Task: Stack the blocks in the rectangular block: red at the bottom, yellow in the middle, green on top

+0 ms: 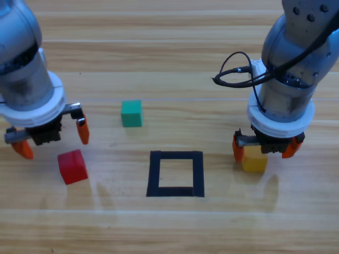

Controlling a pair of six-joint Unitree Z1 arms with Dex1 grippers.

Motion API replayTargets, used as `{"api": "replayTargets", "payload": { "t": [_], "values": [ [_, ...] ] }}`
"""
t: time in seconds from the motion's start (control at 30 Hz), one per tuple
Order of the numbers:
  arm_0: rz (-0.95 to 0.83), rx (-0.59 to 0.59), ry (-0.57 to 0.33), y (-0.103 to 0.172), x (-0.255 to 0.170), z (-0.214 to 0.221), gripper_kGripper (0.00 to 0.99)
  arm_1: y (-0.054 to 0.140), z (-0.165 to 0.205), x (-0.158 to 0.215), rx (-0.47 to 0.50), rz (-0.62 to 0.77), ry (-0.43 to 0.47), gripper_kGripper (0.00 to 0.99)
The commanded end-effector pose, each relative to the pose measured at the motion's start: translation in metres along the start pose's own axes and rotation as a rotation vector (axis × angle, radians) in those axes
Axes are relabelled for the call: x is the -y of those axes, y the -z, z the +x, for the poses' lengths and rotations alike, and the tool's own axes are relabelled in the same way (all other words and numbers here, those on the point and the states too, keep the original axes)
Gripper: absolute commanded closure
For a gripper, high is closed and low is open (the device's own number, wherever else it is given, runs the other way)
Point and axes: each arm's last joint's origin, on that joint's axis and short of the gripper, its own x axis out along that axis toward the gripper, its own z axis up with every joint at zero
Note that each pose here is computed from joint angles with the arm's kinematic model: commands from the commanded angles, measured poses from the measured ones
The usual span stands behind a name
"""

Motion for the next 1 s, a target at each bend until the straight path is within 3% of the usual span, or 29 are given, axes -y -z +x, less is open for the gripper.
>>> {"api": "replayTargets", "payload": {
  "t": [0.03, 0.1, 0.27, 0.43, 0.57, 0.77, 0.87, 1.0],
  "values": [
    [-0.031, -0.049, -0.026, -0.004, 0.006, 0.032, 0.017, -0.012, 0.031, 0.003, -0.060, 0.031, -0.003, 0.179],
    [-0.035, -0.054, -0.023, -0.004, 0.008, 0.038, 0.019, -0.013, 0.034, 0.004, -0.067, 0.032, -0.013, 0.205],
    [-0.059, -0.062, -0.014, 0.001, 0.003, 0.049, 0.019, -0.014, 0.034, 0.004, -0.063, 0.019, -0.021, 0.485],
    [-0.072, -0.066, -0.009, 0.006, 0.000, 0.059, 0.031, -0.013, 0.024, 0.006, -0.046, 0.001, -0.041, 0.972],
    [-0.072, -0.068, -0.010, 0.008, -0.002, 0.064, 0.059, -0.008, 0.002, 0.012, -0.012, -0.006, -0.067, 0.990],
    [-0.073, -0.070, -0.007, 0.011, -0.005, 0.072, 0.163, 0.014, -0.075, 0.041, 0.129, -0.001, -0.161, 0.990],
    [-0.069, -0.074, -0.006, 0.015, -0.008, 0.075, 0.312, 0.023, -0.098, 0.051, 0.172, 0.003, -0.197, 0.990],
    [-0.045, -0.066, -0.010, 0.015, -0.008, 0.075, 0.660, 0.026, -0.099, 0.052, 0.168, 0.002, -0.202, 0.990]
  ]
}}
